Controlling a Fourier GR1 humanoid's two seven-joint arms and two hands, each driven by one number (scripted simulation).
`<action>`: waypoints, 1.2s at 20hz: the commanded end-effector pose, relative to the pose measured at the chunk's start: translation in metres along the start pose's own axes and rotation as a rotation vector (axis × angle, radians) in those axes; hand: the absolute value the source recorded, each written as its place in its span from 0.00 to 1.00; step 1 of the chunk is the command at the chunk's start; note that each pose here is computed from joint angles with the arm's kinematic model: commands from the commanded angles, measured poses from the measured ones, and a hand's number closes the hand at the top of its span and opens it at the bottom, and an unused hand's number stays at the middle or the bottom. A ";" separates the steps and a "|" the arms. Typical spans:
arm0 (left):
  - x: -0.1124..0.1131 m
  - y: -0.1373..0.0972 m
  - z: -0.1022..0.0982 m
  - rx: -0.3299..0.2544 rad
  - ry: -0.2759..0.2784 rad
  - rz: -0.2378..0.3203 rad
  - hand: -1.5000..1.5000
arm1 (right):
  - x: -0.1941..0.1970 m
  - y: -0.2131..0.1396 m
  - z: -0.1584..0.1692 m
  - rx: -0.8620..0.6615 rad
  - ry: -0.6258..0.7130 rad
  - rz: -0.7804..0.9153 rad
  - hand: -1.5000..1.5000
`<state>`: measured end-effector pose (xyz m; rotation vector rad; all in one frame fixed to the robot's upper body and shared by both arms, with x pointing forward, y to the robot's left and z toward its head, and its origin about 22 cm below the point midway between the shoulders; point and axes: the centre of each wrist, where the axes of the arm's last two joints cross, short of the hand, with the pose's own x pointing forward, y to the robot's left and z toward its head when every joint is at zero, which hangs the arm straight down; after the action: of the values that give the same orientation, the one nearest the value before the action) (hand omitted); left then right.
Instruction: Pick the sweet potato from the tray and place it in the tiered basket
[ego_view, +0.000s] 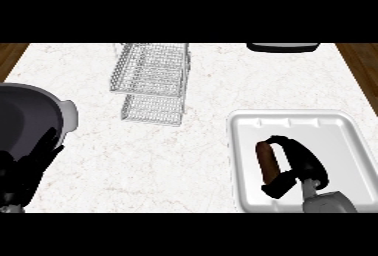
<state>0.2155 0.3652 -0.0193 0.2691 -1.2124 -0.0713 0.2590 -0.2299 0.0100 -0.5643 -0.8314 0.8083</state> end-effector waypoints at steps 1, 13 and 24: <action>0.003 -0.009 0.008 0.014 0.016 0.000 0.50 | 0.025 0.025 0.010 -0.017 -0.058 -0.051 1.00; 0.017 -0.023 -0.012 -0.067 0.000 -0.018 0.50 | 0.139 0.049 0.071 -0.246 -0.237 0.057 1.00; 0.028 -0.034 -0.021 -0.121 -0.016 -0.054 0.50 | 0.223 0.042 0.104 -0.662 -0.310 0.143 1.00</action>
<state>0.2432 0.3342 -0.0095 0.2034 -1.2110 -0.1841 0.2513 -0.0360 0.1126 -0.9775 -1.3255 0.8571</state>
